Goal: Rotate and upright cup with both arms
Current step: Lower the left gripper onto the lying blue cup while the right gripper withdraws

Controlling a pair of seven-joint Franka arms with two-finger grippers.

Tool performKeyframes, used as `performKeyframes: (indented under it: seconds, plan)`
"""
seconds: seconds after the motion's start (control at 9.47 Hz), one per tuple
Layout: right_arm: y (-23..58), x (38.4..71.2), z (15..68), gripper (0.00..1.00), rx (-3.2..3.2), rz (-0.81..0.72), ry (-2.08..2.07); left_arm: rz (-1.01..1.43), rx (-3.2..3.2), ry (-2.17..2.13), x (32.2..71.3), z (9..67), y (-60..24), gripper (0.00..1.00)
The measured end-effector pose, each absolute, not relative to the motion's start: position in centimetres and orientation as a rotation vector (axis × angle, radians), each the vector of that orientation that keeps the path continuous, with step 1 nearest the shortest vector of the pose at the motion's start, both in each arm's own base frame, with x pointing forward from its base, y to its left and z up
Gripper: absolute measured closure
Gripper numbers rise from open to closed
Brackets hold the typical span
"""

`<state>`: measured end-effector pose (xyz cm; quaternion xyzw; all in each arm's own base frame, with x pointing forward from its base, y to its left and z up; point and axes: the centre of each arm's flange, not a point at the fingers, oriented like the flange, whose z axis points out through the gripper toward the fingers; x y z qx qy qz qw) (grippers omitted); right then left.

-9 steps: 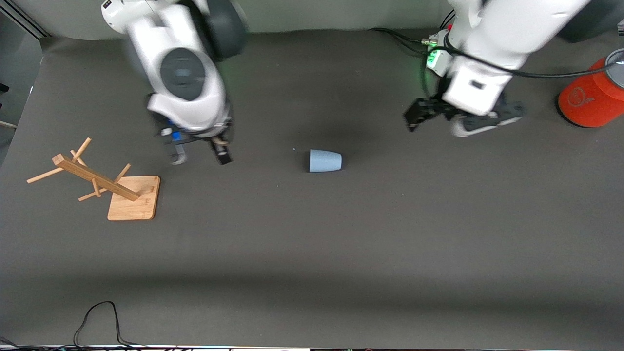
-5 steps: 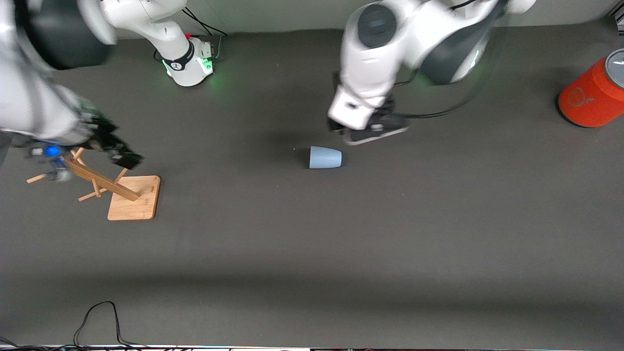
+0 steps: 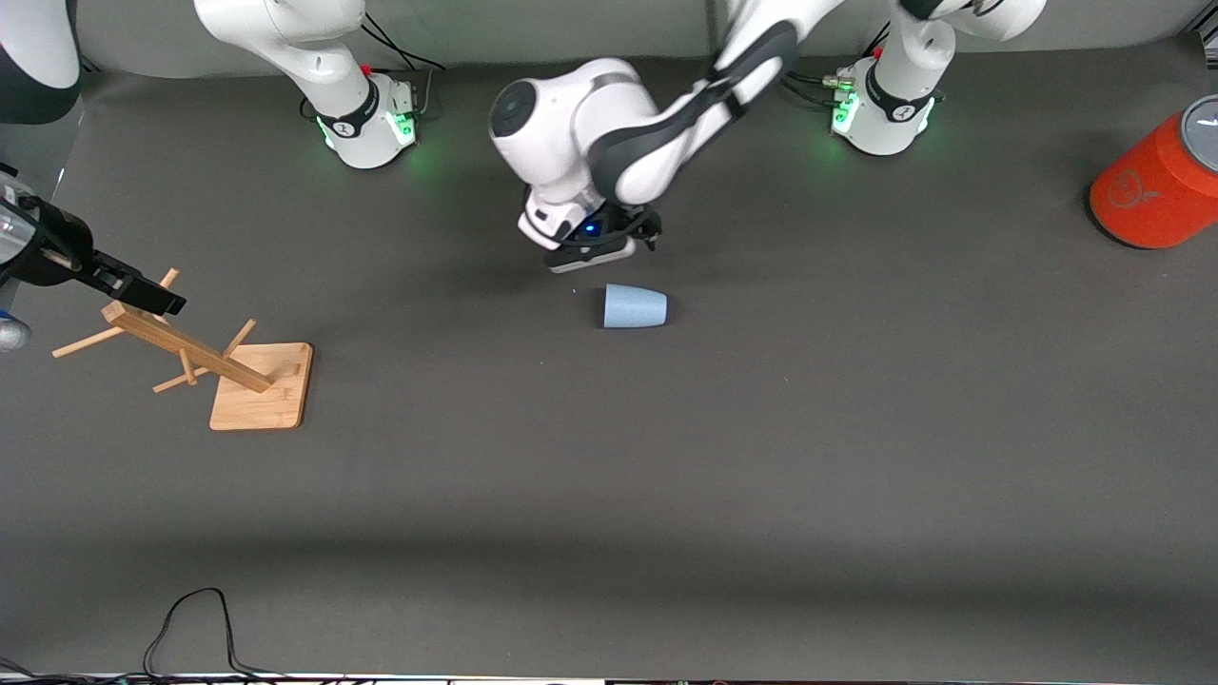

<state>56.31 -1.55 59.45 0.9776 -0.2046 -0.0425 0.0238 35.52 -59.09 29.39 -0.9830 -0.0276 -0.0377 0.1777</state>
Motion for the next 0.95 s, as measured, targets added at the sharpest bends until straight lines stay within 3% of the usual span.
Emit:
performKeyframes:
  seconds: [0.53,0.74,0.95]
  plan:
    - [-2.8,57.6,60.2,0.0,3.109,0.043,-0.031,-0.218,-2.656,-0.098,37.4,21.7,-59.6,0.04]
    - [-2.6,57.9,60.2,0.0,3.114,0.082,0.061,-0.228,-2.645,-0.123,38.6,21.3,-59.2,0.19]
    - [-2.2,57.9,60.3,0.0,3.116,0.088,0.074,-0.233,-2.65,-0.127,38.7,21.6,-59.3,0.55]
